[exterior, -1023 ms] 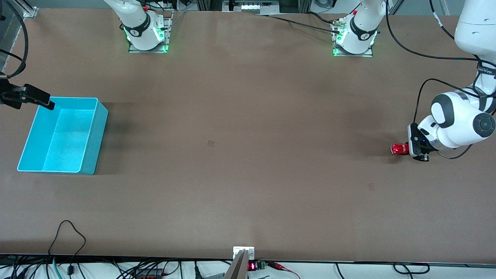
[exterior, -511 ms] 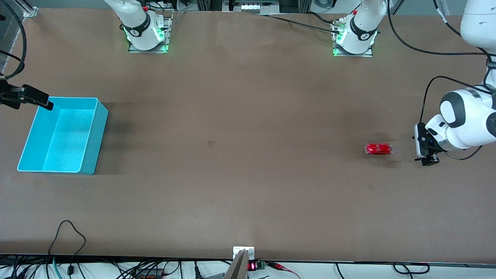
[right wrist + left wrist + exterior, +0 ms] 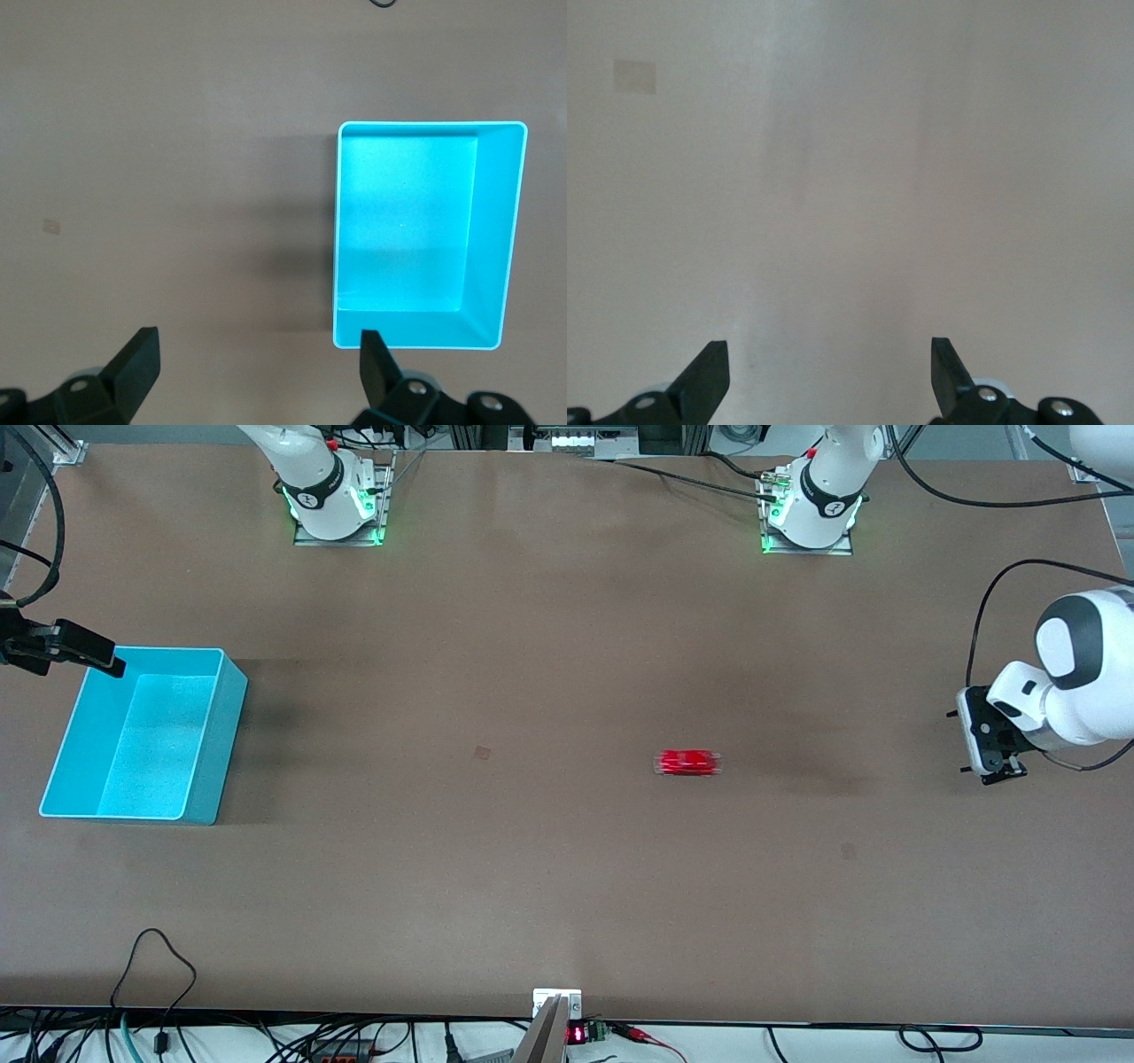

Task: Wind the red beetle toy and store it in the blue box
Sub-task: 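Release the car to roll toward the blue box, lift the left gripper, then move the right gripper to the car beside the box while the left gripper withdraws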

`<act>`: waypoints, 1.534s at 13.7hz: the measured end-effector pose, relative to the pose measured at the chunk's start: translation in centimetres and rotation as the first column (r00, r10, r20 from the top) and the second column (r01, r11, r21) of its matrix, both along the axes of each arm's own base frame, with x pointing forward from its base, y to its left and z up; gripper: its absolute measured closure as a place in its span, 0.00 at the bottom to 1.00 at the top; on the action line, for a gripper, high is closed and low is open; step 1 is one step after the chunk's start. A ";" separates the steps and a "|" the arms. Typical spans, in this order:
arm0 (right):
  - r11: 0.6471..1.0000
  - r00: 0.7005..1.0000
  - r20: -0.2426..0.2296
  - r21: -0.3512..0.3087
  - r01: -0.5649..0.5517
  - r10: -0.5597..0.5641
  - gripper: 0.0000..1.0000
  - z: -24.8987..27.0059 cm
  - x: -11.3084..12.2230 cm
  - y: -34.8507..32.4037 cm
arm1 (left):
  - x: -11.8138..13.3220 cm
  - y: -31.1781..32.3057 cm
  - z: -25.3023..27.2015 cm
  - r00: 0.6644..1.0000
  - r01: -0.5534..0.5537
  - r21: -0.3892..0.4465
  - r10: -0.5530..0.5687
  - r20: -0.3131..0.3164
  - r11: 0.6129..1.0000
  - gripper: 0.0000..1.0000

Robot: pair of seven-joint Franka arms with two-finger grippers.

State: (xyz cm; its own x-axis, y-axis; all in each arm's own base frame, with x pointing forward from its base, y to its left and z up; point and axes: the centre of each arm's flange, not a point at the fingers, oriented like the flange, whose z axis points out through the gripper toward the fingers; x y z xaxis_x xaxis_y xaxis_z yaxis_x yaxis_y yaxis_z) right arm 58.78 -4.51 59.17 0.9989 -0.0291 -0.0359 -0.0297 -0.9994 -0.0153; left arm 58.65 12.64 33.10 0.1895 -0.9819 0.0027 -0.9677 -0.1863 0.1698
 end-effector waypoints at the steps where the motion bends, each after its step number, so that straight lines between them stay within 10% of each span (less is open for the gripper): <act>1: 1.000 1.000 0.000 0.000 -0.001 0.001 0.00 0.0 0.0 0.0 | 0.1 -0.6 1.3 1.000 -0.012 0.000 0.012 -0.019 1.000 0.00; 16: 1.000 1.000 -0.017 0.002 -0.002 0.002 0.00 -0.5 0.1 0.1 | 1.1 -13.9 12.8 0.982 -0.118 0.146 0.137 -0.128 0.982 0.00; 21: 1.000 0.994 -0.106 0.012 -0.011 0.013 0.00 -2.8 0.0 0.6 | 1.2 -14.4 18.1 0.919 -0.363 0.214 0.387 -0.080 0.907 0.00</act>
State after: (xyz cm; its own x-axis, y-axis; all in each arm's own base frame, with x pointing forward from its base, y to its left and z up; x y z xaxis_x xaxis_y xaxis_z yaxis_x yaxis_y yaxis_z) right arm 58.75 -3.91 56.41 0.9898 -0.0162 -0.1417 -0.0198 -0.9995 -0.0240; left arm 59.85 -1.76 51.19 0.5308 -0.8176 -0.2230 -0.7951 -0.5715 0.2031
